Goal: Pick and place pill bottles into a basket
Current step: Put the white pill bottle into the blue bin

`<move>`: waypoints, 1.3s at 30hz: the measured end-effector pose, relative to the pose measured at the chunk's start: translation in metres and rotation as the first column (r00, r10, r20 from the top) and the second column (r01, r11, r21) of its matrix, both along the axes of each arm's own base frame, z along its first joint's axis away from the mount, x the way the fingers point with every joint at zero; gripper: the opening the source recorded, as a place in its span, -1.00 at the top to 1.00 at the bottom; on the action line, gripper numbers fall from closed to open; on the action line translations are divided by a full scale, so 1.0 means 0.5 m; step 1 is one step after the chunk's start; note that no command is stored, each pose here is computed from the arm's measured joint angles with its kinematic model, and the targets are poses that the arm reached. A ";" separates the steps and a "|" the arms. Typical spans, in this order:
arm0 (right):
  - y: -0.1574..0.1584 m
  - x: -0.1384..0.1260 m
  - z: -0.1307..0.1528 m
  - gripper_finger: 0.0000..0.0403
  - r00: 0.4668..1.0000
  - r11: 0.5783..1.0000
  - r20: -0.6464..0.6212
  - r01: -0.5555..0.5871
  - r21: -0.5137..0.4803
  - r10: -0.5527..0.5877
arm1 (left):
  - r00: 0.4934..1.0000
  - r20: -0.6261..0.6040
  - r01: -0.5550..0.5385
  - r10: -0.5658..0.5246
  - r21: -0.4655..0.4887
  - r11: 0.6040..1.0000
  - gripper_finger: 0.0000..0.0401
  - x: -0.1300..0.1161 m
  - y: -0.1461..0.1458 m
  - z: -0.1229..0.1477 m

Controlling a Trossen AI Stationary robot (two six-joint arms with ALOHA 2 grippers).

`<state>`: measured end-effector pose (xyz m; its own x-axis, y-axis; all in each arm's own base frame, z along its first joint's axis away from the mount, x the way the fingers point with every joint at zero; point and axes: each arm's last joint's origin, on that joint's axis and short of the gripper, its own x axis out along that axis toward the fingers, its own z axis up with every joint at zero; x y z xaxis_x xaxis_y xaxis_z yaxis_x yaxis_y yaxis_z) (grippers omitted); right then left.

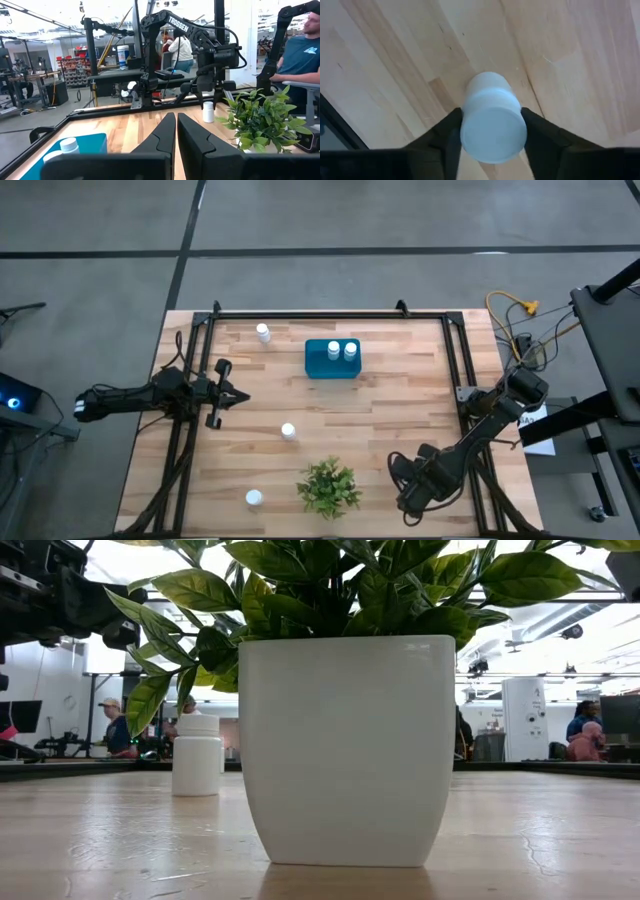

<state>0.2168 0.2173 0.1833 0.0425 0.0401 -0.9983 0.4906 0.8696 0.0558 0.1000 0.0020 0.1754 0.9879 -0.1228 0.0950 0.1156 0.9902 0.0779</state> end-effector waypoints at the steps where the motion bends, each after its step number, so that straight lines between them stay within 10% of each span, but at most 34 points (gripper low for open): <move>1: 0.000 0.000 0.001 0.28 1.000 1.000 0.001 -0.006 -0.001 0.006 | 1.000 0.000 -0.001 0.001 0.000 1.000 0.99 0.000 0.000 0.000; 17: -0.069 0.011 0.062 0.29 0.997 0.999 0.069 -0.030 -0.041 0.033 | 1.000 0.000 -0.001 0.001 0.000 1.000 0.99 0.000 0.000 0.000; 39: -0.381 0.029 0.236 0.29 0.926 0.972 0.367 0.001 -0.235 0.088 | 1.000 0.000 0.000 0.000 0.000 1.000 0.99 0.000 0.000 0.000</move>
<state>0.2315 0.0267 0.3016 0.4162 -0.1750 -0.8923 0.4337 0.9007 0.0257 0.1000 0.0020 0.1753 0.9879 -0.1225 0.0946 0.1153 0.9903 0.0777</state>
